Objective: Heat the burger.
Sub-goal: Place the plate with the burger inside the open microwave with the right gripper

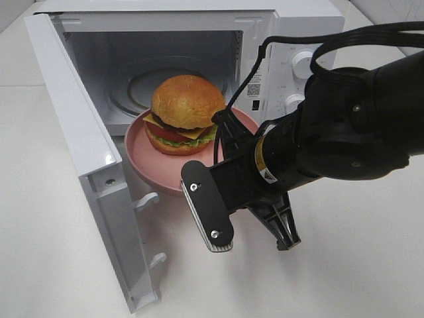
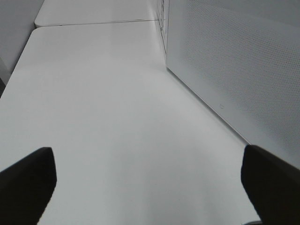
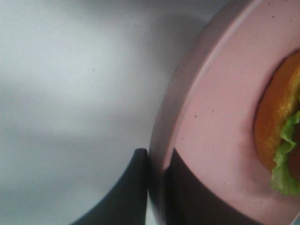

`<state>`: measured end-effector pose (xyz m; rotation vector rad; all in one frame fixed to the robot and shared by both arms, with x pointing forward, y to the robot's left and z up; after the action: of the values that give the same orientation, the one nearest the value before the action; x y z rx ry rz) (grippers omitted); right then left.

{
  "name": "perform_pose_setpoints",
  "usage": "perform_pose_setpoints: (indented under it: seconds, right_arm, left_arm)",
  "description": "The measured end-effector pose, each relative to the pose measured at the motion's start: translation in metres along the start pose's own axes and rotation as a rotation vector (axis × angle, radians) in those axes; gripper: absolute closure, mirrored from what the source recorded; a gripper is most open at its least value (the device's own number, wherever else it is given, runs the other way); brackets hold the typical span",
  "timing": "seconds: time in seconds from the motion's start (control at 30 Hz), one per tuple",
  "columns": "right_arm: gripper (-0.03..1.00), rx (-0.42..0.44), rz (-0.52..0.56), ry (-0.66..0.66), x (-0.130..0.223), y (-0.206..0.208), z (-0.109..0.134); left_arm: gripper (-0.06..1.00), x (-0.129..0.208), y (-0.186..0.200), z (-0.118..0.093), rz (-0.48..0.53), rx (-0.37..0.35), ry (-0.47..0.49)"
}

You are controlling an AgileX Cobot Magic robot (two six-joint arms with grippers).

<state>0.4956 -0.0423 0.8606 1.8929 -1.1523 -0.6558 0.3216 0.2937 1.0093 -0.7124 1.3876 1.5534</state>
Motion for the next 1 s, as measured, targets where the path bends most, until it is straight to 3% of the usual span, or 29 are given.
perform_pose_setpoints:
  seconds: [0.43, 1.0]
  right_arm:
    - [0.96, 0.027, 0.012, -0.005, 0.007, -0.002, -0.020]
    - [0.96, -0.006, 0.024, 0.003, 0.000, -0.024, -0.040]
  left_arm:
    - [-0.05, 0.000, 0.000, 0.000, 0.000, 0.000, 0.000]
    - [-0.05, 0.000, 0.000, 0.000, 0.000, 0.000, 0.000]
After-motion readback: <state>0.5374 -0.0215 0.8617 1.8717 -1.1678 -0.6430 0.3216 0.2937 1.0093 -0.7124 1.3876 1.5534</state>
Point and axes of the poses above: a point on each arm's last joint axis where the gripper is mounted, y pointing back along that axis away from the gripper, z along the wrist's bending axis when the last joint is at zero, x = y × z, the point moved 10 cm from there along -y, pointing out along that axis toward the gripper, and after that the axes turned 9 degrees about -y, right-handed, at the moved point
